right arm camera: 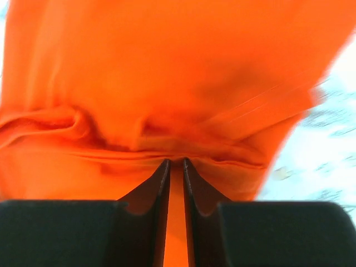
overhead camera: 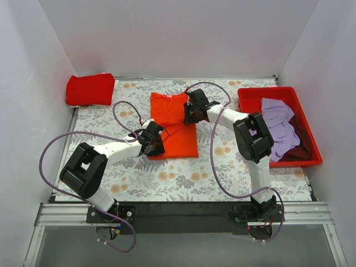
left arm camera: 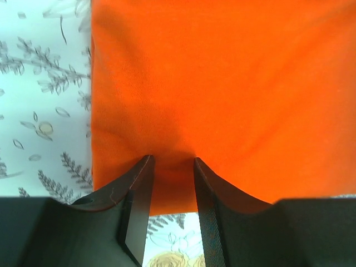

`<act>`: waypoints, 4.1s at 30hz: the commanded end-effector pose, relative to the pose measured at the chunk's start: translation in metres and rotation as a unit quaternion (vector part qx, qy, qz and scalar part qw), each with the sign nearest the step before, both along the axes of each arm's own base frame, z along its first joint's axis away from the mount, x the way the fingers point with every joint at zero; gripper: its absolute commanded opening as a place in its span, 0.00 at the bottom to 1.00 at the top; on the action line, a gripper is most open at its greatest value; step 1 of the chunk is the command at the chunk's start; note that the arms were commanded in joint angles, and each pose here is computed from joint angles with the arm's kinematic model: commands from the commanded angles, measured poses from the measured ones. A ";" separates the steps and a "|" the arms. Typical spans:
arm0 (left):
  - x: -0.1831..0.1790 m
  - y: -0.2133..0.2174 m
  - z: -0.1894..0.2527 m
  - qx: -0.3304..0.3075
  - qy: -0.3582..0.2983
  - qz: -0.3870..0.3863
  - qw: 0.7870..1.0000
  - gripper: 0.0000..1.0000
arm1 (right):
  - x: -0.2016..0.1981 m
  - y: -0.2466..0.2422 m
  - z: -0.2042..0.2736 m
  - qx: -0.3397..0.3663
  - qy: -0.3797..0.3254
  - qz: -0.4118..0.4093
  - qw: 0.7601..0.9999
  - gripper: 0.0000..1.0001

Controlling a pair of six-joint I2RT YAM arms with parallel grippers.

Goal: Fold and stack the t-shirts
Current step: Fold the tshirt

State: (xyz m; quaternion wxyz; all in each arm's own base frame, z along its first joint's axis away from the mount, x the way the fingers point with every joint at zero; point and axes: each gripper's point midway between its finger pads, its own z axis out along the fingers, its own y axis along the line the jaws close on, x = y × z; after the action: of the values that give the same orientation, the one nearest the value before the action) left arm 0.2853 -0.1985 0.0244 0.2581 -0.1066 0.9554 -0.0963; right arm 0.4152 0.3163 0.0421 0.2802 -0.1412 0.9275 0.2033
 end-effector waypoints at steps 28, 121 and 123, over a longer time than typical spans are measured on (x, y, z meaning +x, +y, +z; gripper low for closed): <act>-0.058 0.049 0.101 -0.093 -0.071 0.123 0.985 0.34 | -0.101 0.147 0.033 0.266 0.036 0.261 0.927 0.27; -0.120 0.043 -0.016 -0.101 0.115 0.110 0.982 0.00 | -0.189 -0.059 0.013 0.027 0.067 -0.001 0.997 0.56; -0.122 0.046 -0.017 -0.097 0.114 0.113 0.982 0.00 | -0.189 -0.055 0.014 0.015 0.065 0.001 0.998 0.56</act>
State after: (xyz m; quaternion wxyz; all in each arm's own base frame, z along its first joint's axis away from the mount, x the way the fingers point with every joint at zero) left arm 0.1852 -0.1642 0.0175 0.1758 -0.2402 0.9389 -0.1729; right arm 0.2157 0.2529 0.0397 0.1973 -0.1276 0.9423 0.2385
